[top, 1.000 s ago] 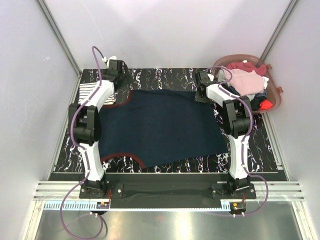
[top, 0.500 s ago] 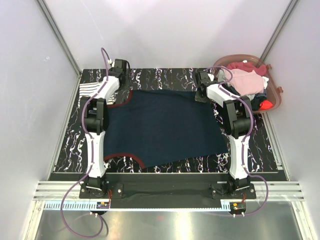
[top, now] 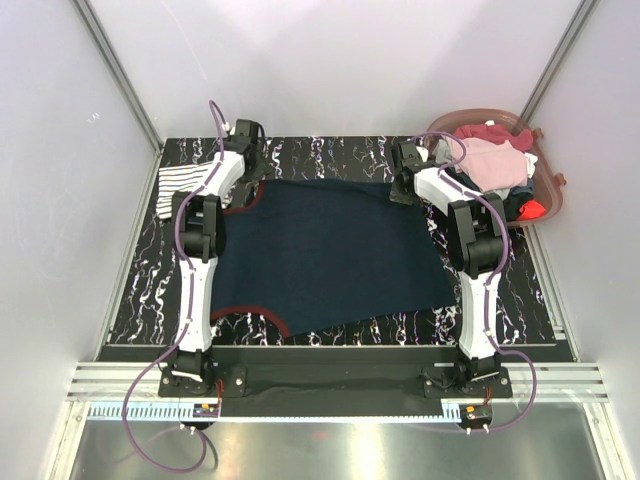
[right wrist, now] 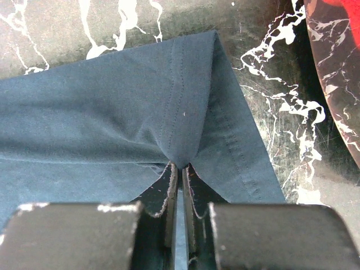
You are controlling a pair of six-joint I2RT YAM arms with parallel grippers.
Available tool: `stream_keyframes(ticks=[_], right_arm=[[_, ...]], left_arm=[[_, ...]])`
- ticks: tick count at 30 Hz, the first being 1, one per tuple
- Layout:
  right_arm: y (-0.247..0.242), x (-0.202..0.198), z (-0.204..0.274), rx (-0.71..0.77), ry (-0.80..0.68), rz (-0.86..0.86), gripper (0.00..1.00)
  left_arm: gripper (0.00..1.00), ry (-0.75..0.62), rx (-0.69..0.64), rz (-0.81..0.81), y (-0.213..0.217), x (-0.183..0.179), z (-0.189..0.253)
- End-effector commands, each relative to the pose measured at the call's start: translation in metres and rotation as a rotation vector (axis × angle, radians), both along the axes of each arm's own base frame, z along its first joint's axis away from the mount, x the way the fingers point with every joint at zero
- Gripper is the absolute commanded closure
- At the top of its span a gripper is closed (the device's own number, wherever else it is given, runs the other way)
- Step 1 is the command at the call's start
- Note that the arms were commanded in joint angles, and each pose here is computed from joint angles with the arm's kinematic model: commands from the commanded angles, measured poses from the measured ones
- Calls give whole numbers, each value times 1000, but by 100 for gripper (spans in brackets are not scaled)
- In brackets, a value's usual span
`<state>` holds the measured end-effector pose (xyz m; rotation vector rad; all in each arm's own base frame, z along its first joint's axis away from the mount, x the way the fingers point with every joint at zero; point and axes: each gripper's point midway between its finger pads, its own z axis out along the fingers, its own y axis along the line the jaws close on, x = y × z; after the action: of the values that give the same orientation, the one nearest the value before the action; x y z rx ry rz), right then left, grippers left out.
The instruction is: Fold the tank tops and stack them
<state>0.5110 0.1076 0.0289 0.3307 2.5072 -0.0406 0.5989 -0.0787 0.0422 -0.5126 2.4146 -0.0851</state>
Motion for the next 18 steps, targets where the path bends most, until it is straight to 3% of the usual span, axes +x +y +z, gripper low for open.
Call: stream_keyframes(ticks=[1, 8, 14, 18], right_arm=[[1, 7, 39, 17, -82, 6, 91], [2, 9, 41, 21, -90, 6, 91], [2, 14, 45, 14, -93, 7, 92], [3, 20, 53, 15, -100, 10, 93]], left_arm=[[48, -12, -19, 13, -3, 6, 8], [64, 15, -41, -13, -15, 3, -2], [94, -36, -40, -27, -15, 7, 21], [100, -80, -36, -30, -13, 8, 42]])
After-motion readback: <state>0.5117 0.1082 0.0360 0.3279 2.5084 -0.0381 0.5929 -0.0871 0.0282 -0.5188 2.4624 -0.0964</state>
